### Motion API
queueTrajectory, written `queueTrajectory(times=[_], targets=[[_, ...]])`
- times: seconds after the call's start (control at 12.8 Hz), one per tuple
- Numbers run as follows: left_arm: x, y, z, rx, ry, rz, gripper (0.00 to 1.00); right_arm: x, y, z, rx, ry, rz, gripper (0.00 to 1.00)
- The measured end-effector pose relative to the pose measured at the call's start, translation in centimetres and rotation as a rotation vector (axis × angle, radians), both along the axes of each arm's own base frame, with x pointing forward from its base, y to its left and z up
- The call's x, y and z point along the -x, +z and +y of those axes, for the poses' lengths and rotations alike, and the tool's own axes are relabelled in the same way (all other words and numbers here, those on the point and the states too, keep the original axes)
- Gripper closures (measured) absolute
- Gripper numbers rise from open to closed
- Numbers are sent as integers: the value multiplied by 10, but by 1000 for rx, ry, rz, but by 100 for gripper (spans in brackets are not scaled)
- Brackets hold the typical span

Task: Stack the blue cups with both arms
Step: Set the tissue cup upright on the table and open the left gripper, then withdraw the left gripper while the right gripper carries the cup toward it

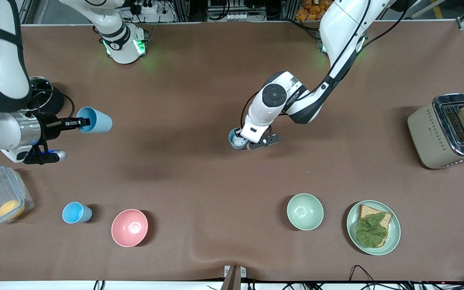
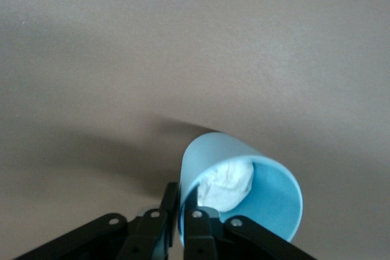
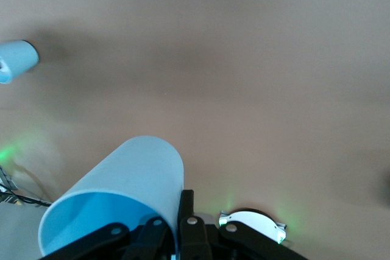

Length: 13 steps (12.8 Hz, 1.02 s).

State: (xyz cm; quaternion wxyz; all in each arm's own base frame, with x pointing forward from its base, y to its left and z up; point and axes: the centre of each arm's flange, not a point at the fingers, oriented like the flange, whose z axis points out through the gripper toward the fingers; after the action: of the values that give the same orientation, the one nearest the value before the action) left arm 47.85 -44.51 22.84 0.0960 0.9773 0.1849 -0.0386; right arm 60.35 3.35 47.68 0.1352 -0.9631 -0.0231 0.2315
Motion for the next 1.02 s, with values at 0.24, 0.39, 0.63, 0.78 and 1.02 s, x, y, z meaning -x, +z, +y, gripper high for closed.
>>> queueTrajectory(times=[0.24, 0.39, 0.63, 0.78, 1.02], targets=[[-16, 21, -3, 22, 62, -27, 51, 5, 32, 4, -12, -8, -50, 96], [-34, 62, 6, 12, 79, -56, 29, 4, 32, 3, -11, -13, -51, 96], [-64, 160, 65, -48, 139, -130, 0, 1, 27, 2, -10, -18, -54, 96], [-85, 214, 131, -106, 130, -173, 0, 2, 28, 4, -12, -15, -53, 96], [-101, 271, 229, -192, -19, -216, 0, 3, 28, 18, -13, 5, -52, 96]])
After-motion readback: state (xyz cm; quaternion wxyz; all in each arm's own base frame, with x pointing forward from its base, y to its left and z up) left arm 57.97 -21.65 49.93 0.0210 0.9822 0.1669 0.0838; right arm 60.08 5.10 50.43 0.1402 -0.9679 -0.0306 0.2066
